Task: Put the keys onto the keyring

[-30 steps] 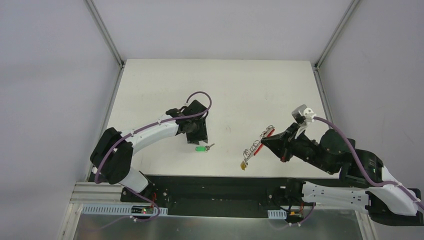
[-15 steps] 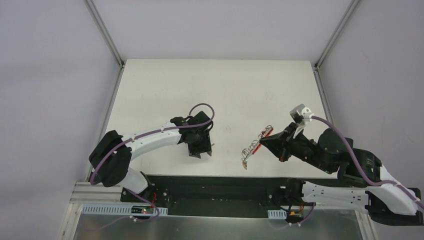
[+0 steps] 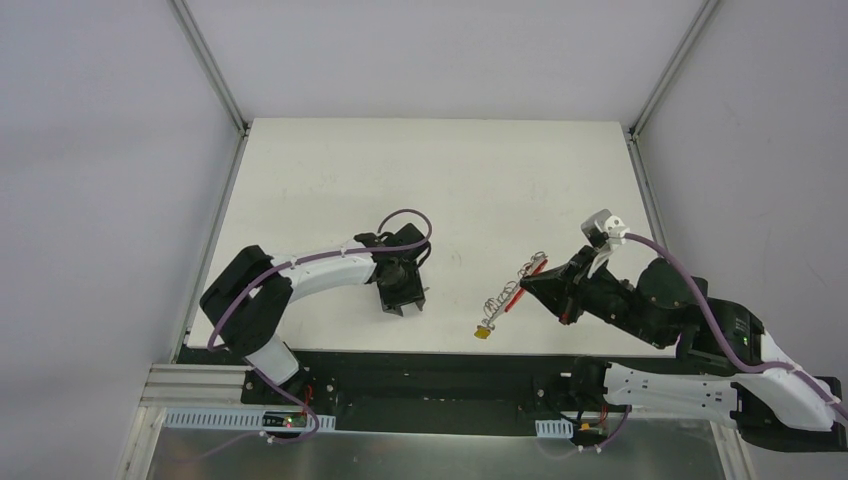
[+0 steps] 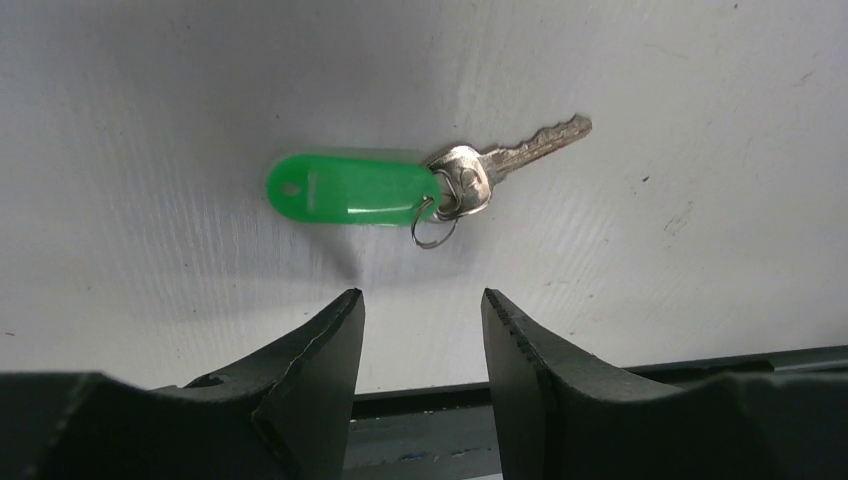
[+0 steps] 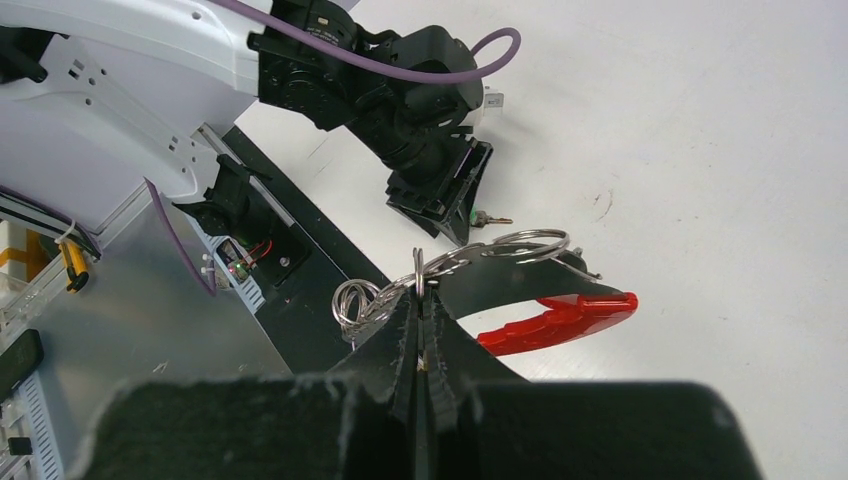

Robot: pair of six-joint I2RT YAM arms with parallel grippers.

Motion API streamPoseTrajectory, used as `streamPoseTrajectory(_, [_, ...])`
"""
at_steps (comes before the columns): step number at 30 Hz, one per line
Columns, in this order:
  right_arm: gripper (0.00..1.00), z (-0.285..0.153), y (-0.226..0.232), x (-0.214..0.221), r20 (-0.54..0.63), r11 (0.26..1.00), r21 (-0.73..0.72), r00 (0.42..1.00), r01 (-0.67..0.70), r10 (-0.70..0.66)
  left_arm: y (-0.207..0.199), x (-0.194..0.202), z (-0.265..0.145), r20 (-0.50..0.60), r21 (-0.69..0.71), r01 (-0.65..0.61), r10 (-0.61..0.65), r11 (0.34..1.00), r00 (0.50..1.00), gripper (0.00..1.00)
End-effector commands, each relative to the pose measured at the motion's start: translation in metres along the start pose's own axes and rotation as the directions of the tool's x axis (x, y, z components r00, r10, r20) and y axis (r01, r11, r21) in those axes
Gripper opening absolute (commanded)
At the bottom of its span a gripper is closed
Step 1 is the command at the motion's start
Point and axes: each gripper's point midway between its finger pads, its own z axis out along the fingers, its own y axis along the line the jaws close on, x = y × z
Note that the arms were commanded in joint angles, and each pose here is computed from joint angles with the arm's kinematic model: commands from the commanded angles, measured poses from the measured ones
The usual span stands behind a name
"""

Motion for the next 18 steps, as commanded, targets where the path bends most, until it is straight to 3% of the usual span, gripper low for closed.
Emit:
streamPoseTrajectory(1, [0.0, -0.003, 0.007, -0.016, 0.068, 0.999, -0.034, 0.998, -0.015, 0.017, -0.002, -0.017, 0.005, 0.03, 0.004, 0.035, -0.035, 0.999, 0.999, 0.46])
streamPoseTrajectory(9, [0.0, -0.003, 0.004, -0.017, 0.075, 1.0, -0.027, 0.997, 0.004, -0.002, 0.005, -0.025, 0.017, 0.023, -0.017, 0.061, -0.06, 0.998, 0.998, 0.45])
streamPoseTrajectory(18, [0.0, 0.001, 0.006, -0.013, 0.064, 1.0, -0.03, 0.998, 0.004, -0.002, 0.005, -0.032, 0.022, 0.022, -0.016, 0.068, -0.068, 0.998, 0.997, 0.34])
